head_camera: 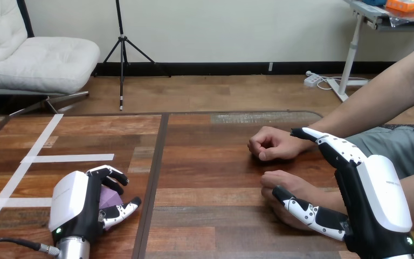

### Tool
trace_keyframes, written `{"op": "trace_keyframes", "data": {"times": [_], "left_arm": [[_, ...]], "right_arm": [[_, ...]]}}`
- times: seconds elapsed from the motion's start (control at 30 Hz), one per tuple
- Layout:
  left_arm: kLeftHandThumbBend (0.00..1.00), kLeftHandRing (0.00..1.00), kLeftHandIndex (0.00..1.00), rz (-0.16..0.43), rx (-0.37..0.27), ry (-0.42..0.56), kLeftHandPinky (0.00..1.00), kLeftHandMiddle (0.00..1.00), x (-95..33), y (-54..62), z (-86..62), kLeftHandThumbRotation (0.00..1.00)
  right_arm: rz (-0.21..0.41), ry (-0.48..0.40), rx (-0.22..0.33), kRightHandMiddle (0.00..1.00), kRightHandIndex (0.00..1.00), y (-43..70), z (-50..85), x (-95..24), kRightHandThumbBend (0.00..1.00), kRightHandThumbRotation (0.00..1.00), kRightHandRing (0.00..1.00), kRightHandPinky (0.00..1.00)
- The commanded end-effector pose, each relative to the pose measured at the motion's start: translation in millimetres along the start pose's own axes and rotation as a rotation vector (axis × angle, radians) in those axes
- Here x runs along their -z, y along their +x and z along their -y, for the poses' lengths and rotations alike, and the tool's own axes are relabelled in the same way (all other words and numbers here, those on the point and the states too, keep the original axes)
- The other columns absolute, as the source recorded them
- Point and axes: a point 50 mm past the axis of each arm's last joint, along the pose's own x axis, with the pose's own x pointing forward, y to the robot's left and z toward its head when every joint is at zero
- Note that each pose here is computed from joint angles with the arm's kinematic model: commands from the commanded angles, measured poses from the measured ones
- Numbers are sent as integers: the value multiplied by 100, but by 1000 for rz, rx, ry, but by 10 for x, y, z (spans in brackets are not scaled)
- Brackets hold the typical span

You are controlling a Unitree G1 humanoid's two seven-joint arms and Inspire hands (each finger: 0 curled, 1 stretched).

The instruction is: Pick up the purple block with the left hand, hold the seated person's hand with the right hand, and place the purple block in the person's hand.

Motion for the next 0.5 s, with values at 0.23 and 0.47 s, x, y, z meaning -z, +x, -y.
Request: {"op": "trace_keyframes", "data": {"times": [0.23, 0.47], "left_arm": [[63, 41, 51, 43, 1, -36, 34, 49, -70, -49, 58, 10], [64, 41, 51, 52, -1, -44, 33, 49, -88, -49, 60, 13]], "right_arm": [[62, -7, 50, 81, 79, 120, 111, -82, 62, 27, 82, 84], [64, -11, 50, 81, 79, 119, 114, -79, 62, 26, 82, 84]]}}
